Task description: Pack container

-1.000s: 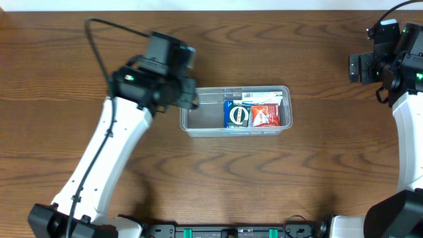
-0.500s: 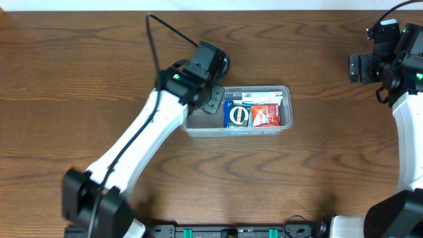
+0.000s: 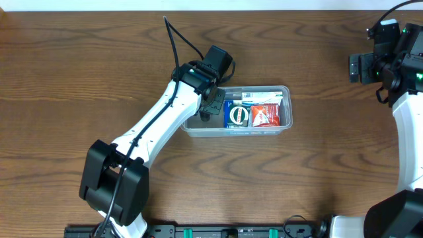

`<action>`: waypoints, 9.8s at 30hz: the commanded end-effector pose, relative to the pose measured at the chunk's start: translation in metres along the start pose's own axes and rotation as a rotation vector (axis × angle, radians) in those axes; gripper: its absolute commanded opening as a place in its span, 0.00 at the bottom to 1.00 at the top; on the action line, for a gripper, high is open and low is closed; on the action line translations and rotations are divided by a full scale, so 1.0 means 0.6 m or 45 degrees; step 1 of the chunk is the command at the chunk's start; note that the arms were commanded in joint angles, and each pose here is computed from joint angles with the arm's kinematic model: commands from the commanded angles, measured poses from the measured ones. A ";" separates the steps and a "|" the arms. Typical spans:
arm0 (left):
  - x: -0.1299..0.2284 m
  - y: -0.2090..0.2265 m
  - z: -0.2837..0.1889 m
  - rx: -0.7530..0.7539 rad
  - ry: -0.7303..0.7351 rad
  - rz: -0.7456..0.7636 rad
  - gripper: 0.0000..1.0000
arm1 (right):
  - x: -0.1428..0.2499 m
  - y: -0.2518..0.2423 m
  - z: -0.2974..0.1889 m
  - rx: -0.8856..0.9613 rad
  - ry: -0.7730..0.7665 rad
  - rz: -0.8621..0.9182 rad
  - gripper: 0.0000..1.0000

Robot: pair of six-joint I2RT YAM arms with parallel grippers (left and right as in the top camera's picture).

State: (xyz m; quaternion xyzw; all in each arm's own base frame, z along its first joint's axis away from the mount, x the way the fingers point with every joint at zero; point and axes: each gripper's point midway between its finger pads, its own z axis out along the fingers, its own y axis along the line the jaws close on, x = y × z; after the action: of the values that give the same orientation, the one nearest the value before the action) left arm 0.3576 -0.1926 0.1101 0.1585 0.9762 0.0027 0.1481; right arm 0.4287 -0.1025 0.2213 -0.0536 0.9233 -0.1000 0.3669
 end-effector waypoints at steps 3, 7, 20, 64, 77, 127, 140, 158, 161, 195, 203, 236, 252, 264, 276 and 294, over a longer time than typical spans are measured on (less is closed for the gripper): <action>-0.001 -0.004 -0.005 0.024 -0.006 -0.060 0.13 | 0.000 -0.003 0.003 0.002 0.004 0.021 0.99; 0.008 -0.005 0.001 0.029 0.015 -0.077 0.13 | 0.000 -0.003 0.003 0.002 0.004 0.021 0.99; 0.014 -0.004 0.005 0.026 0.031 -0.075 0.13 | 0.000 -0.003 0.003 0.002 0.004 0.021 0.99; -0.004 0.008 -0.142 0.076 -0.181 -0.103 0.98 | 0.000 -0.003 0.003 0.002 0.004 0.021 0.99; 0.117 0.058 -0.337 0.099 -0.350 -0.054 0.98 | 0.000 -0.004 0.003 0.002 0.004 0.021 0.99; 0.249 0.278 -0.158 -0.208 -1.536 -0.568 0.98 | 0.000 -0.003 0.003 0.002 0.004 0.021 0.99; 0.267 0.275 -0.115 -0.225 -1.440 -0.559 0.98 | 0.000 -0.003 0.003 0.002 0.004 0.021 0.99; 0.267 0.275 -0.114 -0.224 -1.435 -0.560 0.98 | 0.000 -0.003 0.003 0.002 0.004 0.021 0.99; 0.267 0.275 -0.114 -0.225 -1.435 -0.560 0.98 | 0.000 -0.003 0.003 0.002 0.004 0.021 0.99; 0.267 0.275 -0.114 -0.224 -1.435 -0.560 0.98 | 0.253 0.247 -0.137 -0.257 -0.146 -0.292 0.99; 0.267 0.275 -0.114 -0.225 -1.435 -0.560 0.98 | 0.238 0.261 -0.167 -0.292 -0.529 -0.145 0.99; 0.267 0.275 -0.114 -0.225 -1.435 -0.560 0.98 | 0.255 0.247 -0.168 -0.223 -0.969 0.126 0.99; 0.267 0.275 -0.114 -0.224 -1.435 -0.560 0.98 | 0.255 0.247 -0.168 -0.223 -0.969 0.126 0.99; 0.267 0.275 -0.114 -0.224 -1.435 -0.560 0.98 | 0.255 0.247 -0.168 -0.223 -0.969 0.126 0.99; 0.267 0.275 -0.114 -0.225 -1.435 -0.560 0.98 | 0.255 0.247 -0.168 -0.223 -0.969 0.126 0.99; 0.267 0.275 -0.114 -0.225 -1.435 -0.560 0.98 | 0.255 0.247 -0.168 -0.223 -0.969 0.126 0.99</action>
State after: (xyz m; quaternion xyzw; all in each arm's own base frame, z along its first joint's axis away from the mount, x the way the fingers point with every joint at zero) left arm 0.2440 0.0165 0.1546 -0.0851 0.7381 -0.0365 0.6683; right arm 0.2442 0.0339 0.1581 -0.0785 0.7281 0.0314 0.6803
